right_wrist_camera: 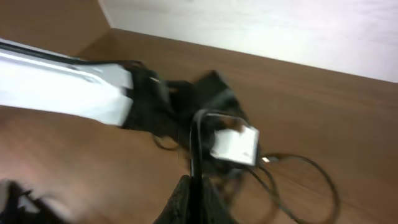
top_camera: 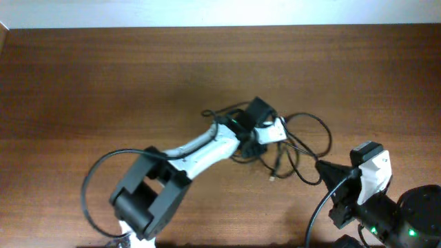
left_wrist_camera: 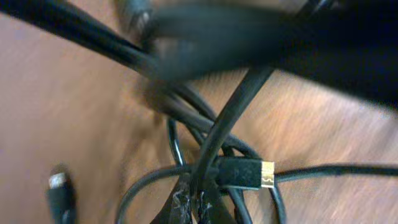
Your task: Untangle cables
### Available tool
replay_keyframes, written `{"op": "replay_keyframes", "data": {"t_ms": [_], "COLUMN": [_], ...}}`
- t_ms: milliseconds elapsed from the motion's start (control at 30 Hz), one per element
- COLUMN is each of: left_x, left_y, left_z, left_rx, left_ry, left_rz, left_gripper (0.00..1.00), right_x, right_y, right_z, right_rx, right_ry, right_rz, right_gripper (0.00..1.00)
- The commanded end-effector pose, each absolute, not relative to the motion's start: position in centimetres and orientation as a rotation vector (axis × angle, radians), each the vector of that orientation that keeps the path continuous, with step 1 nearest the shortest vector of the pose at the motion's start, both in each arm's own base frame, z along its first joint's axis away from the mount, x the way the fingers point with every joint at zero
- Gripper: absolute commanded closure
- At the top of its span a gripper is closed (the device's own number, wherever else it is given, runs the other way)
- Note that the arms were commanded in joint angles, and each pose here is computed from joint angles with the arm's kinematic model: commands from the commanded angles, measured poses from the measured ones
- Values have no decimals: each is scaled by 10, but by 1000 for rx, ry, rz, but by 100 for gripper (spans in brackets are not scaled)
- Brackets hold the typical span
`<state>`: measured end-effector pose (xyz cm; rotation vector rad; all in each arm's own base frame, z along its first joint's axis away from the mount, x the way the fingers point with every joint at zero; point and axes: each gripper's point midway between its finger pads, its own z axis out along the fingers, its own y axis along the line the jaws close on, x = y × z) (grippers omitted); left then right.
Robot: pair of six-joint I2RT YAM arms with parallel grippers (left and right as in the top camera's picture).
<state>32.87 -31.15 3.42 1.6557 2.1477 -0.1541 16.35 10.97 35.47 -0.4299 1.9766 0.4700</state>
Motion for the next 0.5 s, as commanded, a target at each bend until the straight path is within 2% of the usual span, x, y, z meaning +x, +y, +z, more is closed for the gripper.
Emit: {"op": "replay_keyframes", "data": {"t_ms": [0,233,300,367,467], "left_x": [357,347,334,324,289], "left_y": [-265,-197,-179,-176,-218], "left_z": [84,144,155,165,195], "left_rx": [1493,1388,1391,1396,1464], "left_ry": [2179,2245,2277,2270,2128], "left_rz": [-46,113,181,170,-130], "left_gripper": [100,100,100,100,100], "right_x": [172,174,181,187,214], "right_y": [87,79,61,47,67], "right_z": [364,361,361,367,360], "right_rx": [-338,-313,-205,-114,-131], "right_ry": [1951,1964,1965,1943,1984], "right_rz": [341,293,202,136,112], "right_gripper": [96,96,96,96,96]}}
